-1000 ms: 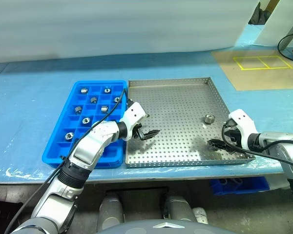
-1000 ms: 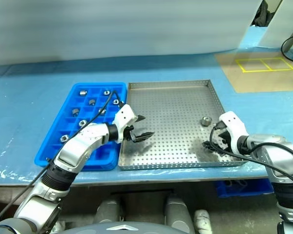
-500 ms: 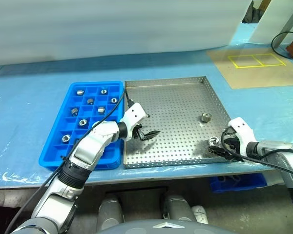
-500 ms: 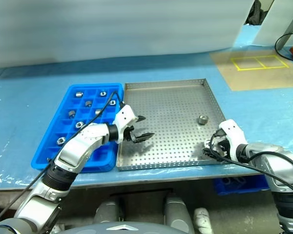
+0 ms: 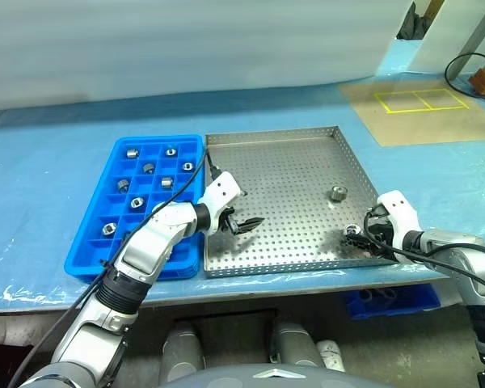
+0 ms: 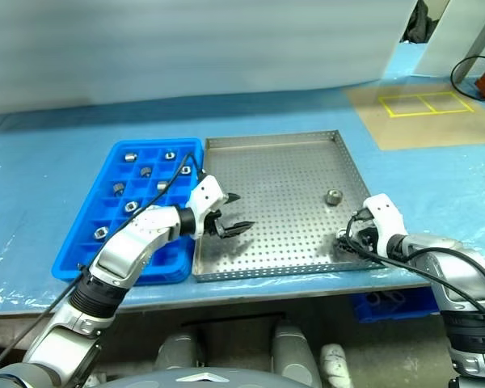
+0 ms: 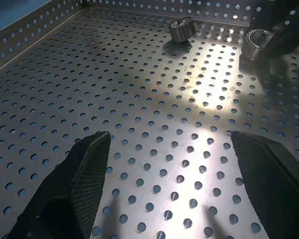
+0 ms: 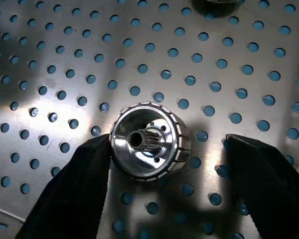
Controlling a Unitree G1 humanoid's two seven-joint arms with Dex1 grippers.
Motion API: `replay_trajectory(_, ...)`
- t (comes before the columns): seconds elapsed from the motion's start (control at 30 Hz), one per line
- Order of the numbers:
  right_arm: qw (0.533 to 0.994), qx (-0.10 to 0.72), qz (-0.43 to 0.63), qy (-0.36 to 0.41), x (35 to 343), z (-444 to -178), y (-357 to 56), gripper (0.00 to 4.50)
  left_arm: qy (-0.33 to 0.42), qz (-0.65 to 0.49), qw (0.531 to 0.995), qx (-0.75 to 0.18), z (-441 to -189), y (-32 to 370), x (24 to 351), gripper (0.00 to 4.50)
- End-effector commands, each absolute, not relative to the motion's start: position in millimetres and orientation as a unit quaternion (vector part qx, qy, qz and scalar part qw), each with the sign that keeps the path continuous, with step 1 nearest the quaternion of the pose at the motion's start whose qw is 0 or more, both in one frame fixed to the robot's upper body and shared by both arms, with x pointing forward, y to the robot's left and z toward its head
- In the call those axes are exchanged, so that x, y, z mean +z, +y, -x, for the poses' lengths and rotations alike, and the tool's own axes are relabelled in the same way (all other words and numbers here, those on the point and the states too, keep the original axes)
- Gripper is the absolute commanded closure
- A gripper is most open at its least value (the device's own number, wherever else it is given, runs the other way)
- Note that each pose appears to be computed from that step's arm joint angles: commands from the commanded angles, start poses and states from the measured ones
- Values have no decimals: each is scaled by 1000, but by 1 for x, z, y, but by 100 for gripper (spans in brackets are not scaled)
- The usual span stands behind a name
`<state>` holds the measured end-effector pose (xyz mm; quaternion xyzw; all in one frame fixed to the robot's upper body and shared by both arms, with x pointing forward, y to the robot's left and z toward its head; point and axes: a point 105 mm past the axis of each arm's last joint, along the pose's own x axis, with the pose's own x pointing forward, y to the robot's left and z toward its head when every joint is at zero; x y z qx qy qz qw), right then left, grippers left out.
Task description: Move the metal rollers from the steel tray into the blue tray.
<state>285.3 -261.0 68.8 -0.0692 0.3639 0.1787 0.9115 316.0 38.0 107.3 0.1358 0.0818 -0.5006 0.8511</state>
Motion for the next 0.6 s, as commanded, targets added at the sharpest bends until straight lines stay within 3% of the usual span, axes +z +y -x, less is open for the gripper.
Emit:
replay_trajectory(0.03,923,176,85,331,76,-298,-257,206,57,-141,854,-498,-316,38,121,43)
replay_trajectory(0.1,926,178,91,319,79,-303,-252,276,57,-141,854,-497,-316,39,121,43)
replay_trajectory(0.13,927,178,92,317,79,-304,-251,288,57,-142,855,-496,-316,39,121,43)
replay_trajectory(0.3,930,179,119,297,82,-311,-245,287,56,-142,856,-493,-316,41,123,43)
replay_trajectory(0.6,930,284,109,208,124,-342,-182,287,58,-133,879,-454,-311,59,132,43)
